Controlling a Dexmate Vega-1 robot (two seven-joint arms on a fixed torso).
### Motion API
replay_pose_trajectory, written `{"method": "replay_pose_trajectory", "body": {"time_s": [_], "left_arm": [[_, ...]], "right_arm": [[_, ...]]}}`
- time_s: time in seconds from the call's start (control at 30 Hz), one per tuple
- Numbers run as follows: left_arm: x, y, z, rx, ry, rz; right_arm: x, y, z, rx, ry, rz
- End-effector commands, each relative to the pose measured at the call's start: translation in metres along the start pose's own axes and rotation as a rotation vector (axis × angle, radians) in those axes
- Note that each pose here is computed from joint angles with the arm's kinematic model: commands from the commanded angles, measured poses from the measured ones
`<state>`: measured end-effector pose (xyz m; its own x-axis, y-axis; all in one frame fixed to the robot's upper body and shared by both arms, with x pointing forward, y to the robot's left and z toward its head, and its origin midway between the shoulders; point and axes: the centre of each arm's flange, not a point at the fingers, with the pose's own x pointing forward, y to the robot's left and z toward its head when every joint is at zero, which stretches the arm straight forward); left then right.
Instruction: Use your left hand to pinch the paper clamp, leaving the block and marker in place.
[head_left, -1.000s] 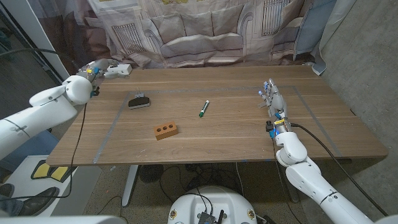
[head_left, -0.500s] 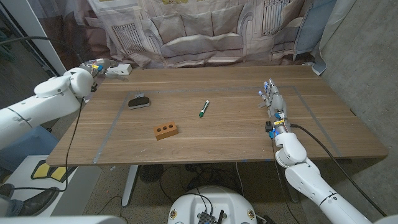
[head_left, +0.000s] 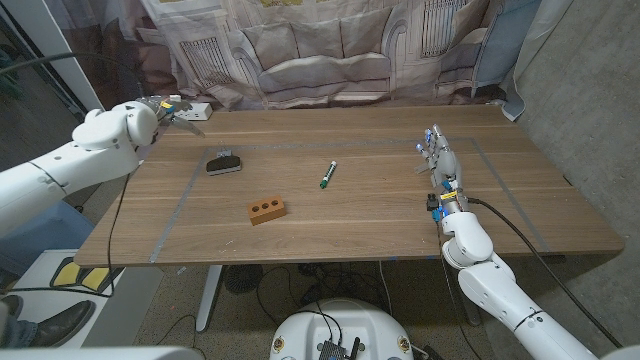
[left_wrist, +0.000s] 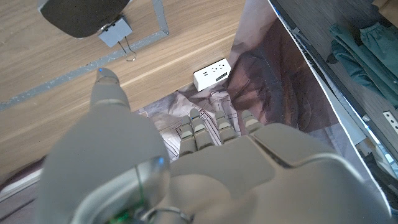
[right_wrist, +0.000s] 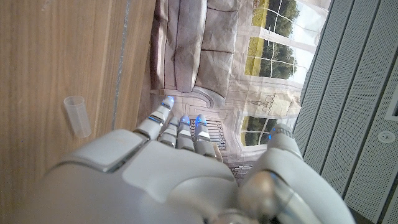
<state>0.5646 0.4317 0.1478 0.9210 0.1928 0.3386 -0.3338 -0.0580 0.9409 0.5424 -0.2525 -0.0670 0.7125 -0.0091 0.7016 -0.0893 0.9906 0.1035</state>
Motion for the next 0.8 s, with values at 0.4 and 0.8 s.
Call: {"method": "replay_pose_trajectory", "body": {"time_s": [0.4, 0.8], "left_arm": [[0.023, -0.022, 0.021, 0.145, -0.033, -0.092], [0.038, -0.031, 0.022, 0.122, -0.045, -0.132]], "right_arm": [[-0.004, 0.005, 0.002, -0.004, 0.000, -0.001], [-0.005, 0.007, 0.001, -0.004, 0.002, -0.007]]}}
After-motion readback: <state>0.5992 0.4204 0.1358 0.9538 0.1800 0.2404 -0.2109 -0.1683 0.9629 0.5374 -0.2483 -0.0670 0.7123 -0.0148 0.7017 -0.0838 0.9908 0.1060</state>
